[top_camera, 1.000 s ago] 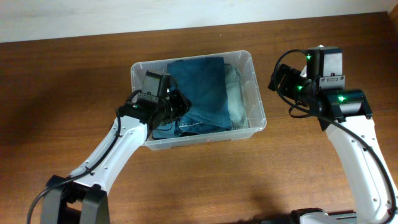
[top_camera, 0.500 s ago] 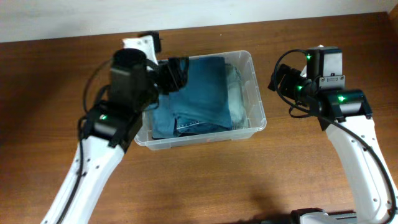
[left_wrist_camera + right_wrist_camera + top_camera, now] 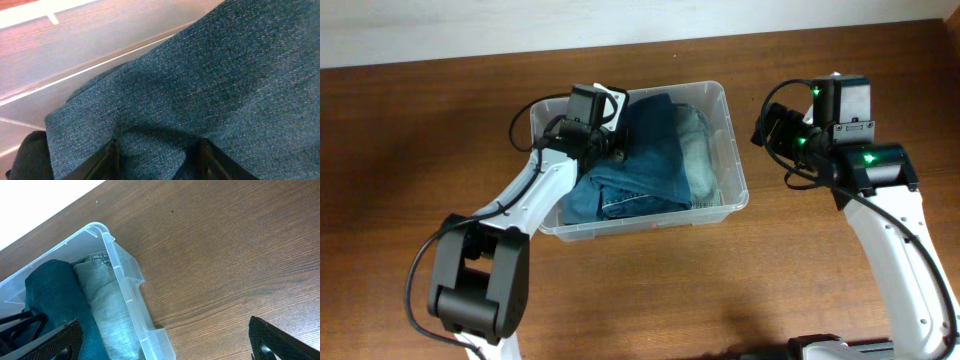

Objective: Pack container
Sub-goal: 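Press the dark blue jeans down inside the bin with the left gripper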

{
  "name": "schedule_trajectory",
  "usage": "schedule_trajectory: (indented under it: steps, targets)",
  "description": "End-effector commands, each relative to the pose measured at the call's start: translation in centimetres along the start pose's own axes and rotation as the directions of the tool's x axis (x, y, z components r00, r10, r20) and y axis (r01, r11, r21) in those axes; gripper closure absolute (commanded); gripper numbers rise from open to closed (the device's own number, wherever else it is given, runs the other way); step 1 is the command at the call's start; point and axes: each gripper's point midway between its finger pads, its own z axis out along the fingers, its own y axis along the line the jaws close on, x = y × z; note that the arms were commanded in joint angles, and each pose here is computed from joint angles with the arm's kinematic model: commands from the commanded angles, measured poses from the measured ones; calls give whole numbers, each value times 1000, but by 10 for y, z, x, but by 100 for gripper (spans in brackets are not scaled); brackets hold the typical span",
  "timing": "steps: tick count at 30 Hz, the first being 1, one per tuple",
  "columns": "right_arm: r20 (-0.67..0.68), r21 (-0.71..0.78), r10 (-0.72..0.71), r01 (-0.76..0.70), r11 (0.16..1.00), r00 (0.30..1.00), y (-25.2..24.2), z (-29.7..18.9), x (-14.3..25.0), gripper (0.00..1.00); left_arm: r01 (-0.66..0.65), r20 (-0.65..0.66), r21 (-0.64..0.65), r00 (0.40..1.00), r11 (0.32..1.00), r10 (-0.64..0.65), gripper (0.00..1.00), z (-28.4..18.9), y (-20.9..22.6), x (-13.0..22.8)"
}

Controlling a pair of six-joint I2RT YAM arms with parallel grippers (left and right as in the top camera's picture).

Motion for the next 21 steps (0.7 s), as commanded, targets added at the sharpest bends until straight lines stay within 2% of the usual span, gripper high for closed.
schedule_trajectory:
  steps: [1,2,4,8,9,10,12,16,17,21]
  targets:
    - [35,4,2,-2,1000,999,-1,-7,-10,2,-22,-198,10,980,1000,24,52,39,1,66]
    - [35,4,2,-2,1000,999,-1,-7,-10,2,-24,-189,11,982,1000,26,53,36,0,61]
    - [35,4,2,-2,1000,999,-1,-7,-10,2,-30,-146,16,989,999,32,53,15,-6,28]
    - [35,4,2,-2,1000,999,-1,-7,-10,2,-59,-40,22,997,998,60,53,-70,-25,-55]
    - [35,4,2,-2,1000,999,-1,-7,-10,2,-87,-22,22,996,996,87,52,-97,-30,-70]
    - [35,4,2,-2,1000,999,-1,-7,-10,2,-93,-23,22,995,995,93,52,-103,-31,-72]
    - [35,4,2,-2,1000,999,-1,-7,-10,1,-114,-72,26,991,993,116,52,-124,-33,-64]
    - [35,4,2,-2,1000,999,-1,-7,-10,2,-135,-308,58,940,989,146,61,-123,-34,-2]
    - [35,4,2,-2,1000,999,-1,-7,-10,1,-146,-386,76,908,986,164,62,-116,-35,24]
    - [35,4,2,-2,1000,999,-1,-7,-10,1,-174,-459,116,863,978,208,62,-77,-36,78]
